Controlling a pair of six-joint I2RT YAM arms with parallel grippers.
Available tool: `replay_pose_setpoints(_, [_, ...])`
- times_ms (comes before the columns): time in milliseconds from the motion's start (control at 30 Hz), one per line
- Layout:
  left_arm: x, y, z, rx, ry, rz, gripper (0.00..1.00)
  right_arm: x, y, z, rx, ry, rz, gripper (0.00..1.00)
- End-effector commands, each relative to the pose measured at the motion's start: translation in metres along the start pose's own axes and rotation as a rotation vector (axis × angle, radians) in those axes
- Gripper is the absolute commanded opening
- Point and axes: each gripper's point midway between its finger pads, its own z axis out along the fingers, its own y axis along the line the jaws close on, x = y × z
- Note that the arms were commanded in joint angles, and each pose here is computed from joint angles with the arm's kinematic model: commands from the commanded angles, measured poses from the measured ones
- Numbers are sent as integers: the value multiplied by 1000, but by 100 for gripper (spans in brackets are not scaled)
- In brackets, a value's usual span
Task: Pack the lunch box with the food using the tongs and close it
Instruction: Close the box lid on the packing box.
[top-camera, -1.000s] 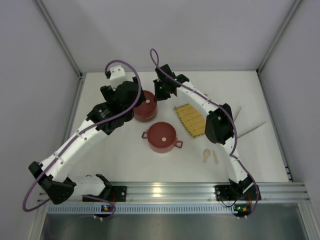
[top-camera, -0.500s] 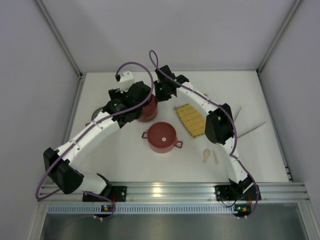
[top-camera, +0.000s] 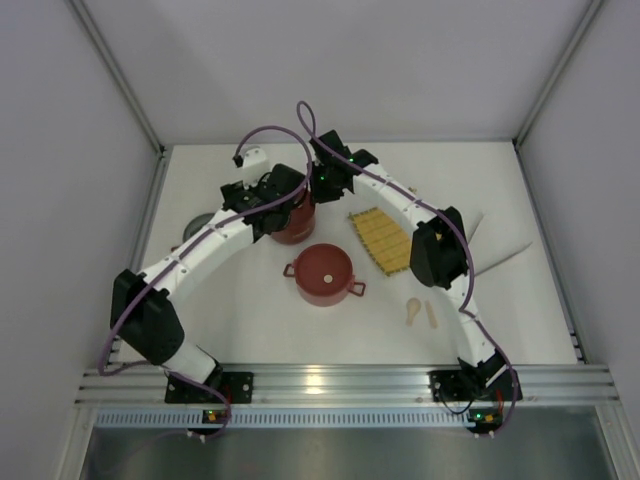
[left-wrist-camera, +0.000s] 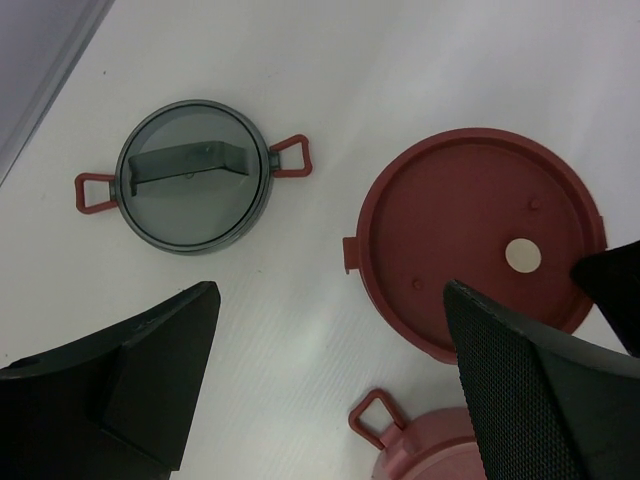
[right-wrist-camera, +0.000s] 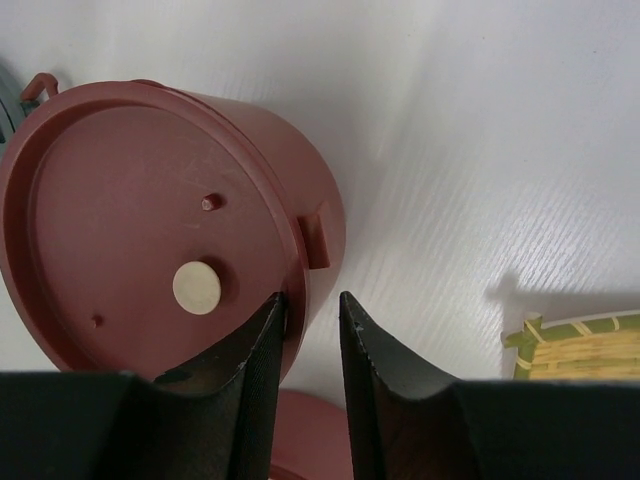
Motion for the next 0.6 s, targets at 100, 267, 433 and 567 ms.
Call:
replay_pose_setpoints(100, [26,-2,32,-58,37,-44,99,11,-26,-13,102,47,-33,29])
replay_pose_setpoints(267, [39,-2,51,-72,77,-53,99,16,-34,-13,123,63,-39,29])
replay_pose_setpoints(433, [50,-1,65,-74,110,-59,98,14,-43,-18,141,57,-41,30])
replay_pose_setpoints(567, [58,1,75,-82,131,-55,98,12,-45,-19,145,53,-42,30])
